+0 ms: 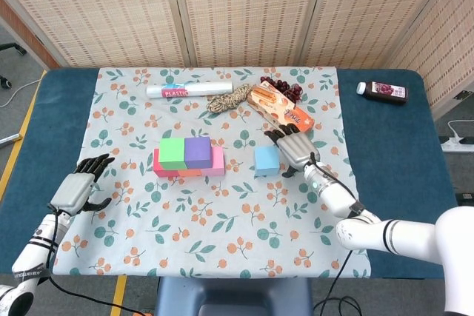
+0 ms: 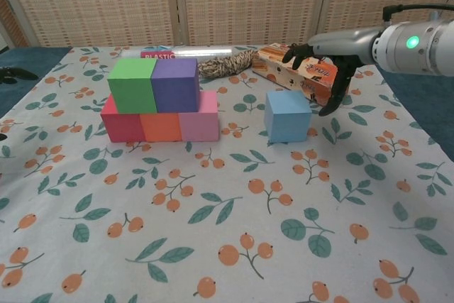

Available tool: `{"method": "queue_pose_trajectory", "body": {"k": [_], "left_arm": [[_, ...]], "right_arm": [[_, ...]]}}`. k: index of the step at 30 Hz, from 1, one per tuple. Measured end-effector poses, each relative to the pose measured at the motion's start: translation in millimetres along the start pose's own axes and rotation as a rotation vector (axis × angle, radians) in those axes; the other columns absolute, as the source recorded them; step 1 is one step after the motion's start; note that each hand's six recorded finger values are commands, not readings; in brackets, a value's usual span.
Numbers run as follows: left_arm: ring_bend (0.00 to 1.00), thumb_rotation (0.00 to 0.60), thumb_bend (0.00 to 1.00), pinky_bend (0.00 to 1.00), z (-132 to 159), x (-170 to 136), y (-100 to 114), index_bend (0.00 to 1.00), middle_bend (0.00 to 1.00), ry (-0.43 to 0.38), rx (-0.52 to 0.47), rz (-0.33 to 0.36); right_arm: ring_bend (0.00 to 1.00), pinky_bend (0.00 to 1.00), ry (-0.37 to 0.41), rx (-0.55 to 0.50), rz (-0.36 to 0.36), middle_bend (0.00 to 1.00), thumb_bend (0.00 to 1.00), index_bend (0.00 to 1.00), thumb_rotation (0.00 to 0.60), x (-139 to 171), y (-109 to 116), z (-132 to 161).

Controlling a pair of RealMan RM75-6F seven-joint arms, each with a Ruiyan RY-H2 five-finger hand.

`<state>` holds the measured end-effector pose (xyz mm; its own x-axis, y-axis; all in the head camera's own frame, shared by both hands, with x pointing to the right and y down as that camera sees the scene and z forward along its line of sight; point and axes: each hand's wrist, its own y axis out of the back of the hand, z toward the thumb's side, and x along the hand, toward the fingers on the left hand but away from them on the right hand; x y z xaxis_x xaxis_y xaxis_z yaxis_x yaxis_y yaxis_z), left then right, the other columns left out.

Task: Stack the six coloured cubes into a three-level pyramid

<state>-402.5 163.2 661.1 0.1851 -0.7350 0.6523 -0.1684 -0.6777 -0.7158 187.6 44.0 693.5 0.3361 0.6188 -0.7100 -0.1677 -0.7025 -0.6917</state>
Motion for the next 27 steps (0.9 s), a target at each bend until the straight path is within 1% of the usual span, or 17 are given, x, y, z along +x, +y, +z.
{"method": "queue_pose_trajectory", "body": {"k": [7, 13, 16, 20, 22, 25, 27], "left_arm": [[0.00, 0.600, 0.30, 0.02, -1.6, -3.8, 0.6, 0.07, 0.00, 0.000, -0.018, 0.003], [0.00, 0.600, 0.30, 0.02, -4.3, -5.3, 2.1, 0.07, 0.00, 0.003, -0.034, 0.009], [0.00, 0.600, 0.30, 0.02, -5.1, -6.5, 3.7, 0.07, 0.00, 0.001, -0.035, 0.016], [0.00, 0.600, 0.30, 0.02, -4.1, -7.0, 4.3, 0.07, 0.00, -0.005, -0.037, 0.024], [0.00, 0.600, 0.30, 0.02, -2.4, -7.0, 3.7, 0.08, 0.00, -0.012, -0.037, 0.030], [0.00, 0.600, 0.30, 0.02, -0.1, -7.8, 3.2, 0.08, 0.00, -0.023, -0.028, 0.041], [0.00, 0.600, 0.30, 0.02, 1.5, -8.9, 3.1, 0.08, 0.00, -0.030, -0.020, 0.051]], "right_arm": [[0.00, 0.00, 0.023, 0.069, -0.008, 0.11, 0.02, 0.14, 0.600, -14.2, -16.4, 6.1], [0.00, 0.00, 0.029, 0.080, -0.007, 0.11, 0.02, 0.20, 0.600, -23.3, -27.5, 9.5], [0.00, 0.00, 0.029, 0.077, -0.008, 0.15, 0.02, 0.23, 0.600, -26.9, -31.1, 10.7], [0.00, 0.00, 0.026, 0.067, -0.024, 0.25, 0.04, 0.33, 0.600, -30.5, -32.3, 11.7], [0.04, 0.00, 0.025, 0.062, -0.036, 0.29, 0.06, 0.37, 0.600, -31.8, -31.6, 12.5], [0.08, 0.00, 0.026, 0.045, -0.048, 0.32, 0.07, 0.40, 0.600, -30.7, -27.7, 13.3], [0.10, 0.00, 0.029, 0.028, -0.064, 0.33, 0.07, 0.40, 0.600, -27.8, -20.4, 13.8]]}}
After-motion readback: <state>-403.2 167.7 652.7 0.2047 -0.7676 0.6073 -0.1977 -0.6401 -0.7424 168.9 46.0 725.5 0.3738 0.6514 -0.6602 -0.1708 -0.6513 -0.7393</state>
